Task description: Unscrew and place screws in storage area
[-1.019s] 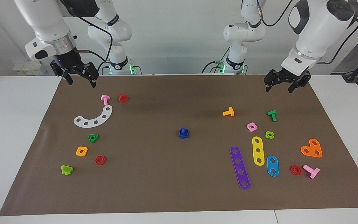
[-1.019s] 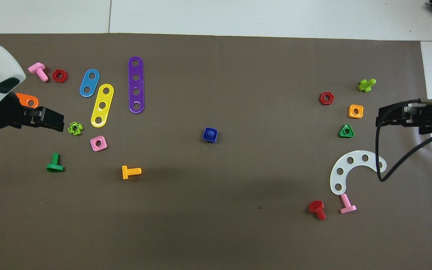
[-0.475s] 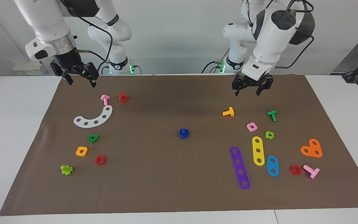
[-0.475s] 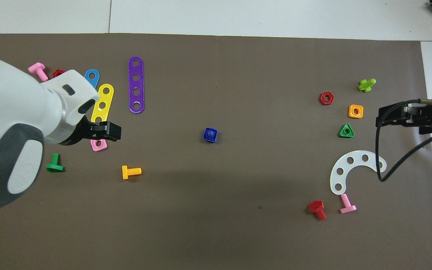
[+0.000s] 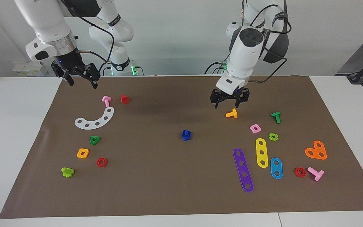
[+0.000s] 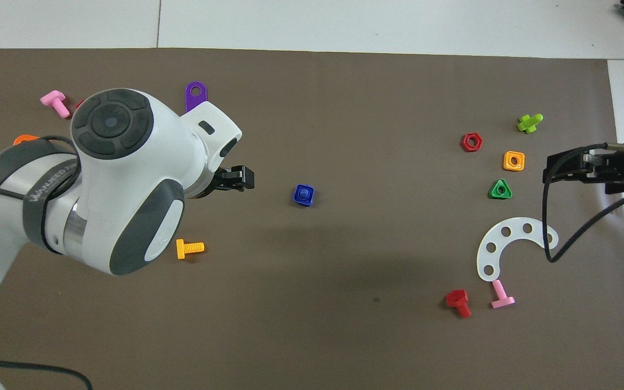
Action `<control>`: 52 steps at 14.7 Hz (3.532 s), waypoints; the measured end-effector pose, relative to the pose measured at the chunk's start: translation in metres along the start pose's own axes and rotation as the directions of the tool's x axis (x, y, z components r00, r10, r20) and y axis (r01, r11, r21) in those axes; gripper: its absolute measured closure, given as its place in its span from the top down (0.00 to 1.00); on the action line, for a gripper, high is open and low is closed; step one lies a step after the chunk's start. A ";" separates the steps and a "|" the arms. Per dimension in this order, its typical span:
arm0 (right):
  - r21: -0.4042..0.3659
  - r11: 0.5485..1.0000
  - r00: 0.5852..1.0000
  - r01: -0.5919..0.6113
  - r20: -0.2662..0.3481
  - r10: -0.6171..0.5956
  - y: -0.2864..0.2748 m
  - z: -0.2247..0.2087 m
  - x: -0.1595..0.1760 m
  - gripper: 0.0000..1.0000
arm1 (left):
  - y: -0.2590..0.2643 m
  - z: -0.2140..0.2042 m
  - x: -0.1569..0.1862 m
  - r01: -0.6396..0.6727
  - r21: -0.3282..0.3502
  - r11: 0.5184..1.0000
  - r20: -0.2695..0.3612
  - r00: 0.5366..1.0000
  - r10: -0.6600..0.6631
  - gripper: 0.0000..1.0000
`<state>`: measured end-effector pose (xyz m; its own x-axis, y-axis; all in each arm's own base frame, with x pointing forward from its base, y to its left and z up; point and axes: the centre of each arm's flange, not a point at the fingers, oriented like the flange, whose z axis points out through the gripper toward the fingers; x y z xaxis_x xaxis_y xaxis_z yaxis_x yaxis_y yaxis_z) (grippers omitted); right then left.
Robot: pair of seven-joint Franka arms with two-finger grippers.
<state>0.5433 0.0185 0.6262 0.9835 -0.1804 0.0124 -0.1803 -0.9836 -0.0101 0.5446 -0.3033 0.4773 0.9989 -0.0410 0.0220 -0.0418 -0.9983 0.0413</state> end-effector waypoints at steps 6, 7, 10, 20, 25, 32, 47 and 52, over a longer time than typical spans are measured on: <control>0.000 1.000 1.000 0.000 0.000 0.000 0.000 0.000 0.000 1.00 | 0.071 0.076 0.009 -0.009 -0.023 1.000 0.004 1.000 0.009 0.97; 0.000 1.000 1.000 0.000 0.000 0.000 0.000 0.000 0.000 1.00 | 0.078 0.089 0.011 -0.013 -0.029 1.000 -0.001 1.000 0.013 0.97; 0.000 1.000 1.000 0.000 0.000 0.000 0.000 0.000 0.000 1.00 | 0.092 0.116 0.013 -0.039 -0.024 0.999 -0.014 0.999 0.039 0.97; 0.000 1.000 1.000 0.000 0.000 0.000 0.000 0.000 0.000 1.00 | 0.108 0.134 0.013 -0.091 -0.011 0.996 -0.063 0.994 0.090 0.91; 0.000 1.000 1.000 0.000 0.000 0.000 0.000 0.000 0.000 1.00 | 0.114 0.148 0.008 -0.119 -0.005 0.993 -0.055 0.991 0.118 0.89; 0.000 1.000 1.000 0.000 0.000 0.000 0.000 0.000 0.000 1.00 | 0.114 0.171 0.003 -0.174 0.003 0.985 -0.052 0.983 0.174 0.84; 0.000 1.000 1.000 0.000 0.000 0.000 0.000 0.000 0.000 1.00 | 0.118 0.177 -0.004 -0.212 0.008 0.977 -0.040 0.976 0.212 0.63; 0.000 1.000 1.000 0.000 0.000 0.000 0.000 0.000 0.000 1.00 | 0.118 0.177 -0.004 -0.212 0.008 0.977 -0.040 0.976 0.212 0.58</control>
<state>0.5433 0.0185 0.6262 0.9835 -0.1804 0.0124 -0.1803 -0.9836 -0.0101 0.5396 -0.4282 0.3055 0.9656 -0.2501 0.0704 -0.2525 -0.9672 0.0277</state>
